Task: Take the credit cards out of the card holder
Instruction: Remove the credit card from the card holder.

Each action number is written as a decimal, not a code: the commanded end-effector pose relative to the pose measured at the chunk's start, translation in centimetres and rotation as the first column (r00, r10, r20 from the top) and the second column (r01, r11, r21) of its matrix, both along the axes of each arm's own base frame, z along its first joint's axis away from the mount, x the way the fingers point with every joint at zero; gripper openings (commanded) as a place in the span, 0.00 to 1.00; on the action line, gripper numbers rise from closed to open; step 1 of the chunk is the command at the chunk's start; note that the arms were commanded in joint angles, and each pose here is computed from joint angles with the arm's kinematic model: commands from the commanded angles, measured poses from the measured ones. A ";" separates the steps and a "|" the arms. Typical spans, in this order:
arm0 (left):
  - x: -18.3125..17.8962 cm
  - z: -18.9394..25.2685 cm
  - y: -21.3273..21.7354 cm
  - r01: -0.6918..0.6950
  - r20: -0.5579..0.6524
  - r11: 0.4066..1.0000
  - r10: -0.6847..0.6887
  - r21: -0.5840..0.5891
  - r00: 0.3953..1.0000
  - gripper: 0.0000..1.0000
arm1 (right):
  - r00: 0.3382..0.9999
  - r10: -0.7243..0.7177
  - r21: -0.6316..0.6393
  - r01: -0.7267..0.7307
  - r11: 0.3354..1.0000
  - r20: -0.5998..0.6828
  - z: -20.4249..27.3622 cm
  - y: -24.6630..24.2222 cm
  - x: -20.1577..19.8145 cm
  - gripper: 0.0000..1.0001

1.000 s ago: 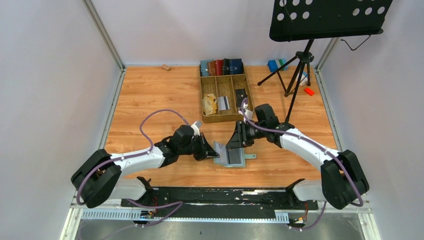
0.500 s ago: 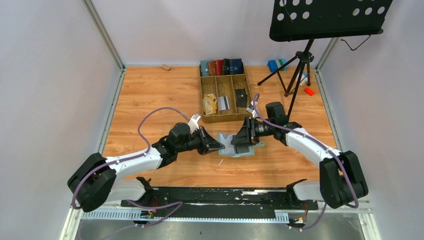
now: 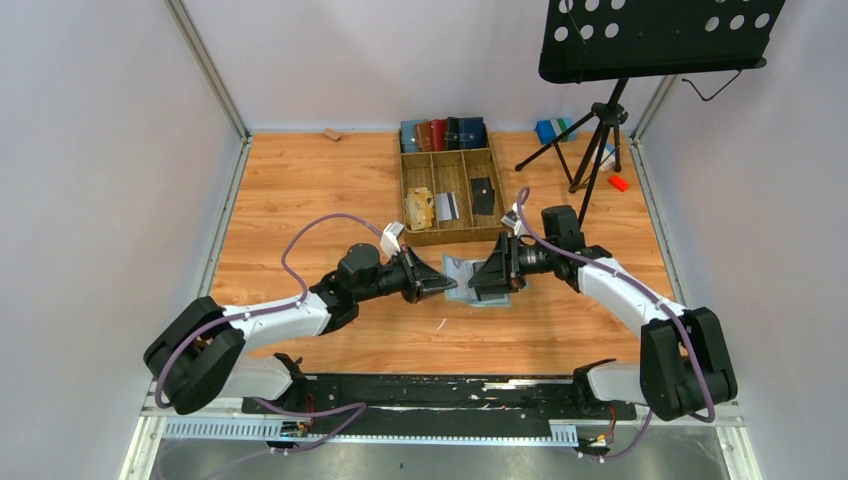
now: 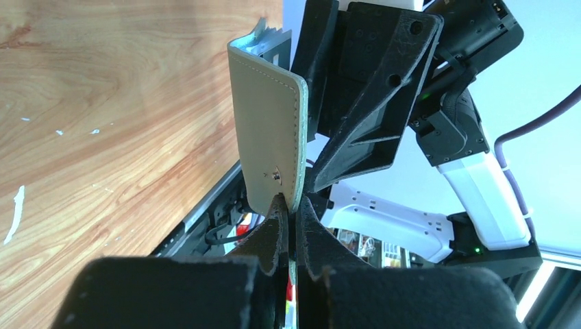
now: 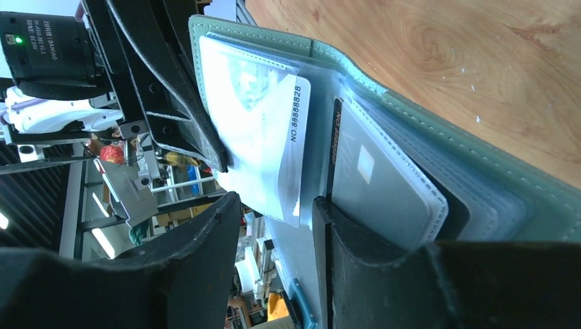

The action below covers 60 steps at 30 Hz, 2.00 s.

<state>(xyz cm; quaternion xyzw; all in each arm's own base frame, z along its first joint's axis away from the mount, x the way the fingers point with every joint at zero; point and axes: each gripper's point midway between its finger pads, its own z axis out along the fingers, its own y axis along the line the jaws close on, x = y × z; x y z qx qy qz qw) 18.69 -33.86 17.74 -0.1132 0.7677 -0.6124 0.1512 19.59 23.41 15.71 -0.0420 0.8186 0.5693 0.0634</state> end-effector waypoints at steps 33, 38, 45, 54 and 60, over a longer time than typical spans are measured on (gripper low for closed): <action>0.0 4.7 -0.1 0.006 0.091 0.986 0.010 -0.167 0.996 0.00 | 0.996 -0.072 0.281 0.054 0.958 0.053 9.0 0.6 0.3 0.10; 0.0 4.8 0.0 0.005 0.098 0.988 0.010 -0.158 0.995 0.00 | 0.996 -0.082 0.275 0.068 0.959 0.042 8.9 0.6 0.4 0.00; 0.6 4.9 1.7 -0.055 0.102 0.985 0.073 -0.165 0.992 0.00 | 0.992 -0.125 0.198 0.116 0.973 0.034 7.1 -0.4 1.2 0.00; 0.8 4.2 3.4 -0.102 0.099 0.986 0.116 -0.133 0.988 0.00 | 0.990 -0.138 0.162 0.130 0.978 0.035 6.4 -0.7 1.5 0.00; 0.7 -0.8 4.8 -0.122 0.030 0.980 0.119 0.159 0.992 0.00 | 0.988 -0.151 0.100 0.146 0.984 0.044 5.7 -1.0 1.9 0.00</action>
